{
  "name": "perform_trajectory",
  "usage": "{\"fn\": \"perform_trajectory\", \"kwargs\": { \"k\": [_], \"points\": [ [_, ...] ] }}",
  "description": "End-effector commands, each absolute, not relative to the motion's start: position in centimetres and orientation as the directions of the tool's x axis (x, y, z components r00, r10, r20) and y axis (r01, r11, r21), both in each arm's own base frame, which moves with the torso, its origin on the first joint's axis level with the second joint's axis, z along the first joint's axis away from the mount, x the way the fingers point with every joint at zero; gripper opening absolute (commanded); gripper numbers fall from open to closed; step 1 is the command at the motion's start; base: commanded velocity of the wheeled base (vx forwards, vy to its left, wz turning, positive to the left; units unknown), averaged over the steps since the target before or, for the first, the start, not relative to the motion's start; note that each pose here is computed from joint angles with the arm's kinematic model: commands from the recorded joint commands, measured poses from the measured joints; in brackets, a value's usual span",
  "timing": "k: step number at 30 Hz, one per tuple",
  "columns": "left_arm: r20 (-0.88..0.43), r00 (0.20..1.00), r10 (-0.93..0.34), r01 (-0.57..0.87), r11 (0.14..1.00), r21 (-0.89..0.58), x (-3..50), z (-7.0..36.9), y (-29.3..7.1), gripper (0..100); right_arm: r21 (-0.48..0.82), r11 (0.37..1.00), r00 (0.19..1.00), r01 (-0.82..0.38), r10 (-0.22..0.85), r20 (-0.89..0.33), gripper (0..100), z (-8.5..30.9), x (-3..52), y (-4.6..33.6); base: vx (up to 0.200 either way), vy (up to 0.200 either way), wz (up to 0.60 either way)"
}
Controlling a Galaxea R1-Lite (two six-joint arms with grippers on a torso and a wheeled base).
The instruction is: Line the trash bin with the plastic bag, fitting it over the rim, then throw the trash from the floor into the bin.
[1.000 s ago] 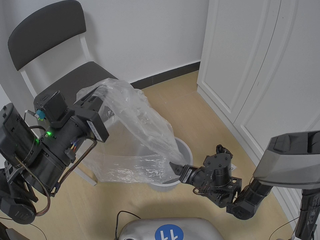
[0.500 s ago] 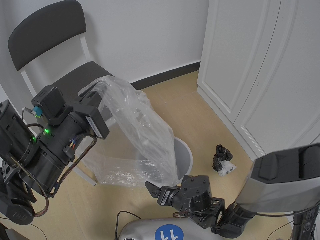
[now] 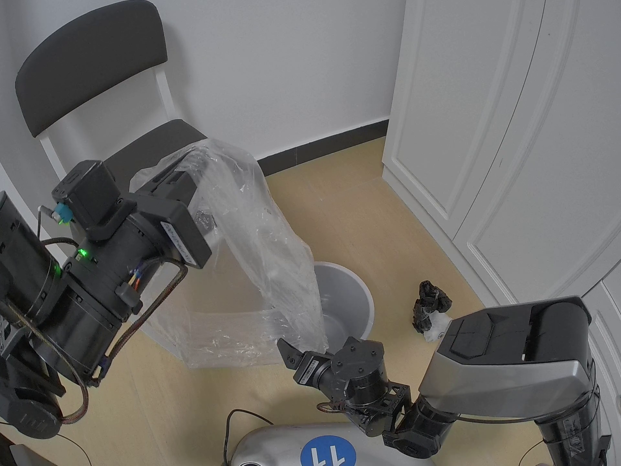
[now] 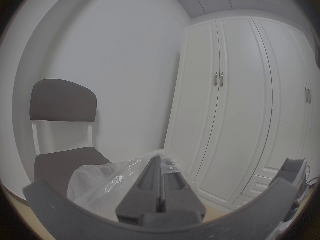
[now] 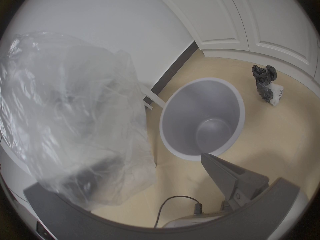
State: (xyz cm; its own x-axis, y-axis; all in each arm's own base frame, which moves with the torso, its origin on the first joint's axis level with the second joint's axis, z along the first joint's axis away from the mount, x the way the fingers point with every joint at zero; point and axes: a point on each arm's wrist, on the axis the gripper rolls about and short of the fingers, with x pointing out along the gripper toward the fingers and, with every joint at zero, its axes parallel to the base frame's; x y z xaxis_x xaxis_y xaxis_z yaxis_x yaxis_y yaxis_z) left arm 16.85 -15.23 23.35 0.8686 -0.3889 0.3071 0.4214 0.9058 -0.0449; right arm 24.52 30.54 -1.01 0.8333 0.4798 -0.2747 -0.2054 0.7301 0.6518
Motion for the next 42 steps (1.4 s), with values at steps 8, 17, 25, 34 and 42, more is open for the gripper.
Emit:
{"fn": "perform_trajectory", "kwargs": {
  "k": [8,17,25,34,42],
  "points": [
    [0.325,0.863,-0.388,0.426,0.903,-0.052,16.6,23.8,-15.0,0,0.714,0.669,0.861,-0.208,0.472,-0.192,100,0.0,25.2,30.1,0.000,0.000,0.00],
    [0.337,0.856,-0.391,0.438,0.896,-0.072,16.5,24.1,-15.2,0,0.730,0.629,0.803,-0.267,0.564,-0.192,100,0.2,21.5,31.9,0.000,0.000,0.00],
    [0.330,0.853,-0.403,0.453,0.888,-0.085,16.4,23.9,-15.4,0,0.725,0.641,0.818,-0.252,0.541,-0.194,100,-0.7,22.3,31.8,0.000,0.000,0.00],
    [0.338,0.851,-0.403,0.460,0.881,-0.107,16.1,24.2,-15.3,0,0.715,0.654,0.836,-0.247,0.517,-0.184,100,-0.7,23.0,31.6,0.000,0.000,0.00],
    [0.350,0.849,-0.395,0.458,0.882,-0.114,16.0,24.5,-15.0,0,0.710,0.667,0.855,-0.226,0.485,-0.183,100,-1.1,23.9,30.9,0.000,0.000,0.00]
  ]
}}
